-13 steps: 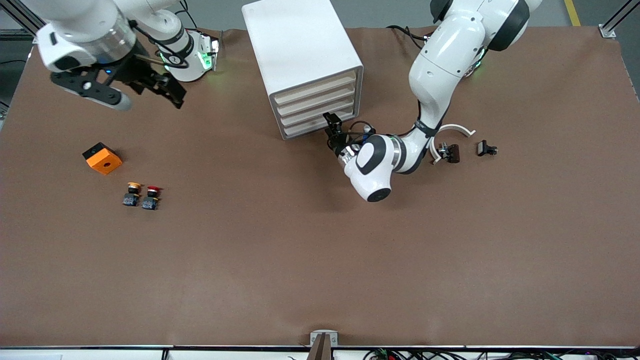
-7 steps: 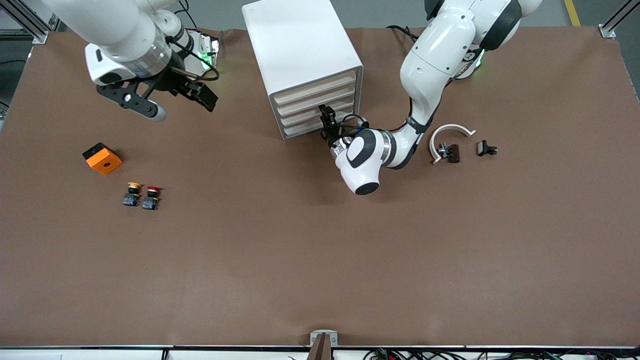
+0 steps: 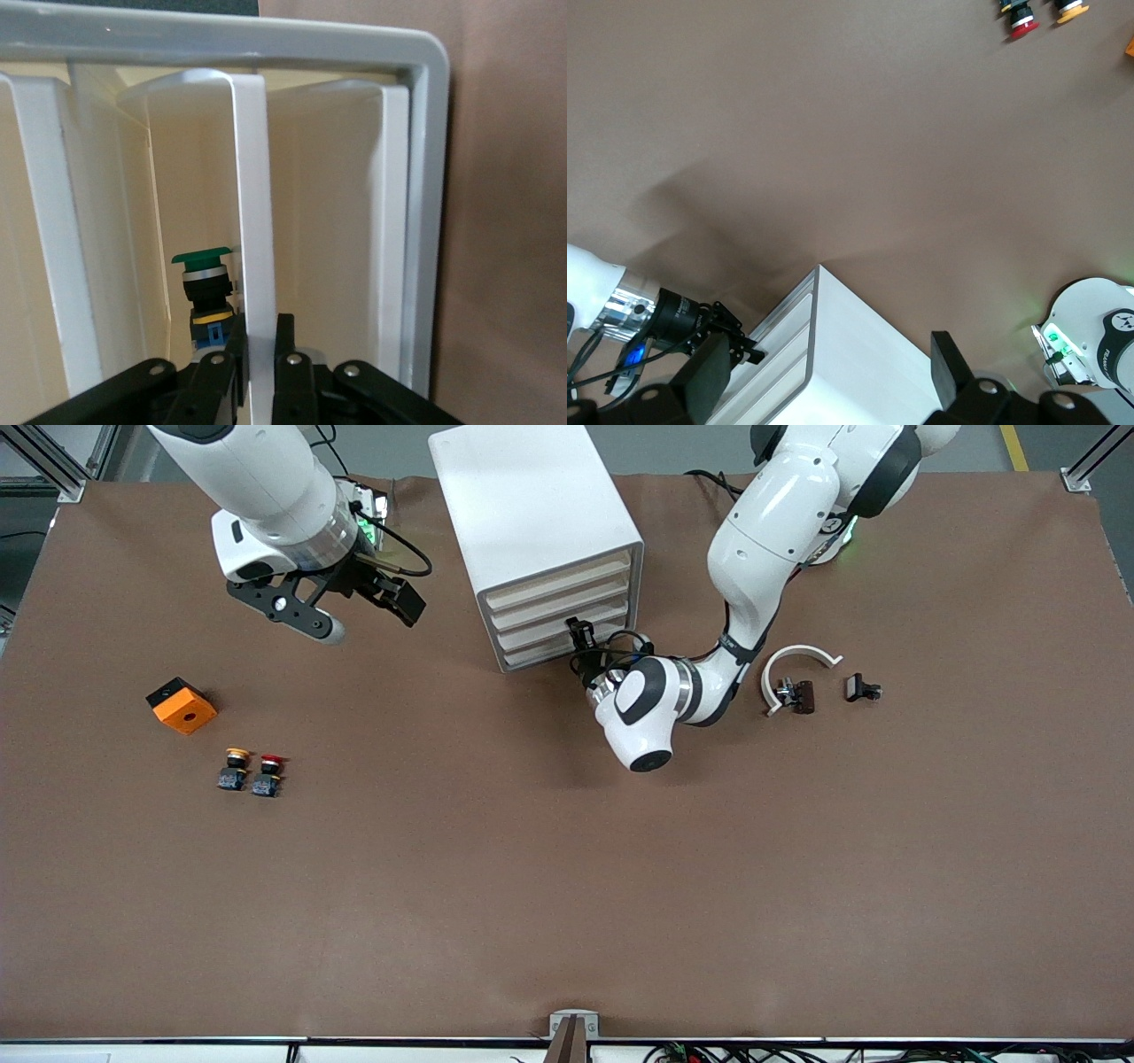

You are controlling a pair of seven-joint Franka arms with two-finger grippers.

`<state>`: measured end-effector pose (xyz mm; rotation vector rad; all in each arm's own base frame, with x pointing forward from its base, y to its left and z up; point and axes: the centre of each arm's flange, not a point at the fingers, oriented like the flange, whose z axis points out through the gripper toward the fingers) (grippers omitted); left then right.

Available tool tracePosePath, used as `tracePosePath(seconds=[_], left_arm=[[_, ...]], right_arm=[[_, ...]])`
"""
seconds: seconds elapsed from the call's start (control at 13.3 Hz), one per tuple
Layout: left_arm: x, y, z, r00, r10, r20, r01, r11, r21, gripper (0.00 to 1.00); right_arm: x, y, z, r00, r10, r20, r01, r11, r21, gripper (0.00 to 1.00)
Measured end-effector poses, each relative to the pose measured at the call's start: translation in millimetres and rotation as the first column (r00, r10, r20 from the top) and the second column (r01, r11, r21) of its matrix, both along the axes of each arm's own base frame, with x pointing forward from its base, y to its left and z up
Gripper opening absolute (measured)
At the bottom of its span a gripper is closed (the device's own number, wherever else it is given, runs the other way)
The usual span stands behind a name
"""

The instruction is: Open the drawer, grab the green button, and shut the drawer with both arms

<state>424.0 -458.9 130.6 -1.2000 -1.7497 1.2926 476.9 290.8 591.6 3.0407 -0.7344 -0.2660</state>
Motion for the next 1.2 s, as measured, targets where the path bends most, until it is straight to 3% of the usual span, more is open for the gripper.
tracePosePath(seconds=[0.38,0.9,1.05,1.2], left_arm=[[53,38,10,0.994,0.100,0.036,-0.100,0.995,-0.013,0.14],[124,80,32,0.960,0.233,0.157,-0.227,0.972,-0.055,0.14],[139,87,41,0.948,0.259,0.185,-0.250,0.966,-0.074,0.17],[151,90,52,0.940,0.273,0.206,-0.259,0.961,-0.092,0.35]], right_arm=[[-4,30,-16,0.999,-0.051,0.004,0.051,0.999,-0.013,1.00],[-16,117,-79,0.988,-0.154,0.028,0.155,0.987,-0.034,1.00],[-16,139,-105,0.979,-0.199,0.039,0.200,0.979,-0.036,1.00],[-21,164,-133,0.969,-0.243,0.052,0.245,0.969,-0.035,1.00]])
